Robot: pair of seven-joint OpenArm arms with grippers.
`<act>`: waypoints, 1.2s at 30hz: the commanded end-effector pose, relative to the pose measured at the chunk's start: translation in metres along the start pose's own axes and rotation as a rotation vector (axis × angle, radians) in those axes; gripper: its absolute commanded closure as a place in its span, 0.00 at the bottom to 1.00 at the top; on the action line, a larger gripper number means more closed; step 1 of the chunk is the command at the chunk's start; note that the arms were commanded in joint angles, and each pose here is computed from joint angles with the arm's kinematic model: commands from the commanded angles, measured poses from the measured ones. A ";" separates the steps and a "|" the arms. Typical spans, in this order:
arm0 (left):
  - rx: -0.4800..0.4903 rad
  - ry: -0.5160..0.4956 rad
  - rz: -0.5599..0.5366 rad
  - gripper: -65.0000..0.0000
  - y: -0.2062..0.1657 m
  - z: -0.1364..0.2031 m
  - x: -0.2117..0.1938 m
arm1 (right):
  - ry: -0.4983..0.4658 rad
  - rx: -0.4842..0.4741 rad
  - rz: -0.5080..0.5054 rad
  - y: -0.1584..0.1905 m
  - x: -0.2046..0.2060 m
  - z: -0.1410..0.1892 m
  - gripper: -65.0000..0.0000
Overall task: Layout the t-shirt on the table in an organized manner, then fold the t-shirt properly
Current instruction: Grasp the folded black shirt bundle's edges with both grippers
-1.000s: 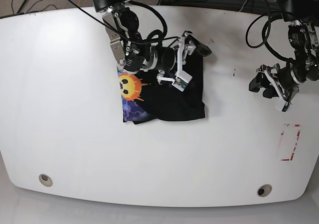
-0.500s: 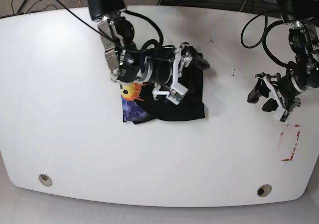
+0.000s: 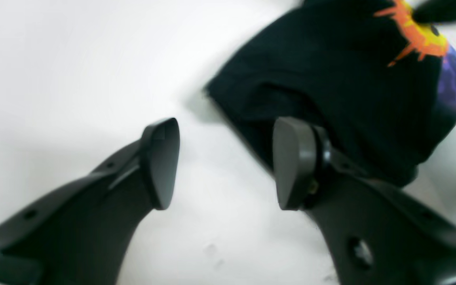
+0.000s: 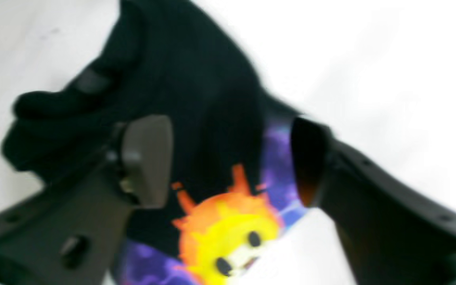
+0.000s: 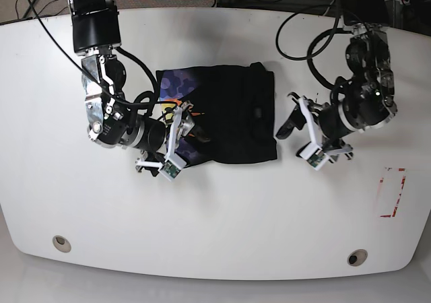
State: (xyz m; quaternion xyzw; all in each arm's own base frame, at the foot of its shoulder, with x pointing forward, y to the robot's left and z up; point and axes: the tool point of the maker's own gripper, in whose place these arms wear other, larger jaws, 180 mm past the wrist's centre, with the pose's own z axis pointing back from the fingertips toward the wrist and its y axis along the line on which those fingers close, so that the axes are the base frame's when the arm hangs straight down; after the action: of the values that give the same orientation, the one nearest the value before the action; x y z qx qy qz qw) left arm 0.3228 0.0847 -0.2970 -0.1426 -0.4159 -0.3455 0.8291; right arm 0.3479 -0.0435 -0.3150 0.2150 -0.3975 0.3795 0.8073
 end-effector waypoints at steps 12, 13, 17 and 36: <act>-0.057 0.116 -0.156 0.83 -0.078 -0.048 -0.002 | -0.016 -0.115 0.034 -0.048 0.000 -0.002 0.79; -0.068 0.127 -0.162 0.83 -0.084 -0.051 -0.006 | 0.000 -0.132 0.043 -0.051 -0.006 -0.003 0.79; -0.128 0.131 -0.173 0.83 -0.109 -0.060 -0.018 | 0.017 -0.158 0.048 -0.056 -0.018 -0.015 0.79; -0.137 0.332 -0.189 0.83 -0.075 -0.063 -0.093 | 0.082 -0.104 -0.083 -0.023 -0.106 -0.031 0.80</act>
State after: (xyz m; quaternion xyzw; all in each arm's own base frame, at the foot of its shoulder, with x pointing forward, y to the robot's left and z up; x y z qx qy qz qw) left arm 0.2539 0.0280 -0.4166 -0.1290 -0.2587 -0.4627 0.8380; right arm 0.3462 -0.0818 -0.4189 0.1793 -0.3847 0.3179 0.8479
